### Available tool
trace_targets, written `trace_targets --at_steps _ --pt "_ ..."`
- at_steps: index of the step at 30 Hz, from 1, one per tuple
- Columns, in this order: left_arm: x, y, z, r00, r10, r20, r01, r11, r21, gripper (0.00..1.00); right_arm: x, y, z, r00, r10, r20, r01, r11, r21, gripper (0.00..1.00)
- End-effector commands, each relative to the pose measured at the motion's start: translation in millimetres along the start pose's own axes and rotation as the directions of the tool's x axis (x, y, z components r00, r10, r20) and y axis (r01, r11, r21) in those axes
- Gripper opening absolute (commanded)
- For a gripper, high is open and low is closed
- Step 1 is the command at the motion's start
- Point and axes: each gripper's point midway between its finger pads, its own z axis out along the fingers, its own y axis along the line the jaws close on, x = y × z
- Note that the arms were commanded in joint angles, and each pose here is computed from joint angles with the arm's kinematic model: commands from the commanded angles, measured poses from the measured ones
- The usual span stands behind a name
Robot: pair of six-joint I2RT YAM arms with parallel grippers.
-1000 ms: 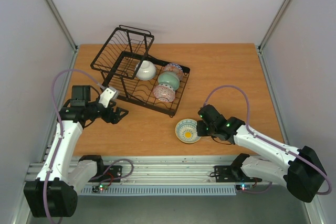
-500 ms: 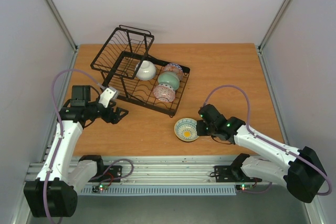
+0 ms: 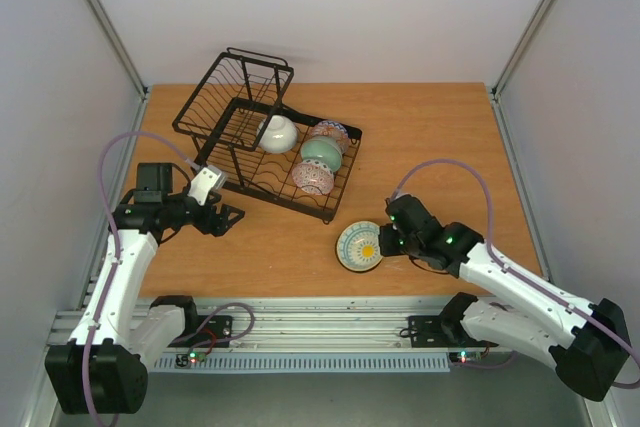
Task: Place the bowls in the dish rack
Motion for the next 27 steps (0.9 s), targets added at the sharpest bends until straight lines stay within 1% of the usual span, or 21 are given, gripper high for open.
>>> trace_targets --at_steps 1,3,4,9,13,16,19,22,25,27 --pt "-2.3 0.7 1.1 1.0 0.014 0.014 -0.014 1.0 -0.001 0.87 -20.3 -4.6 -20.9 0.996 -0.062 0.061 0.059 0.997 0.049 0.01" --pt "-2.2 0.6 1.1 1.0 0.014 0.013 -0.014 1.0 -0.001 0.87 -30.2 -2.8 -27.4 0.993 -0.076 0.092 0.071 0.996 0.053 0.01" --pt "-2.2 0.7 1.1 1.0 0.014 0.013 -0.014 1.0 -0.001 0.87 -34.8 -1.1 -30.7 0.988 -0.11 0.106 0.105 0.993 0.054 0.01" --pt "-1.8 0.8 2.0 1.0 0.008 0.01 -0.008 1.0 0.002 0.87 -60.7 9.1 -48.3 0.965 -0.189 0.184 0.18 0.982 0.064 0.01" --pt "-1.8 1.2 2.6 1.0 0.005 0.008 -0.005 1.0 0.005 0.87 -79.3 25.8 -61.2 0.933 -0.273 0.233 0.264 0.962 0.07 0.01" --pt "-1.6 1.8 3.3 1.0 0.005 0.006 -0.005 1.0 0.004 0.87 -90.7 44.0 -67.5 0.895 -0.364 0.257 0.35 0.931 0.1 0.01" --pt "-2.0 2.5 3.2 1.0 0.004 0.005 -0.004 1.0 0.001 0.87 -102.0 62.4 -67.4 0.837 -0.484 0.254 0.45 0.874 0.181 0.01" --pt "-2.4 2.2 1.8 1.0 0.007 0.009 -0.007 1.0 -0.004 0.87 -116.2 79.3 -62.3 0.756 -0.617 0.217 0.546 0.778 0.31 0.01" --pt "-3.2 1.1 0.4 1.0 0.014 0.016 -0.013 1.0 -0.006 0.87 -138.8 93.4 -59.0 0.684 -0.703 0.194 0.581 0.686 0.438 0.01" --pt "-3.5 0.4 -0.2 1.0 0.015 0.018 -0.015 1.0 -0.006 0.87 -147.9 100.4 -49.6 0.638 -0.754 0.156 0.604 0.615 0.507 0.01"
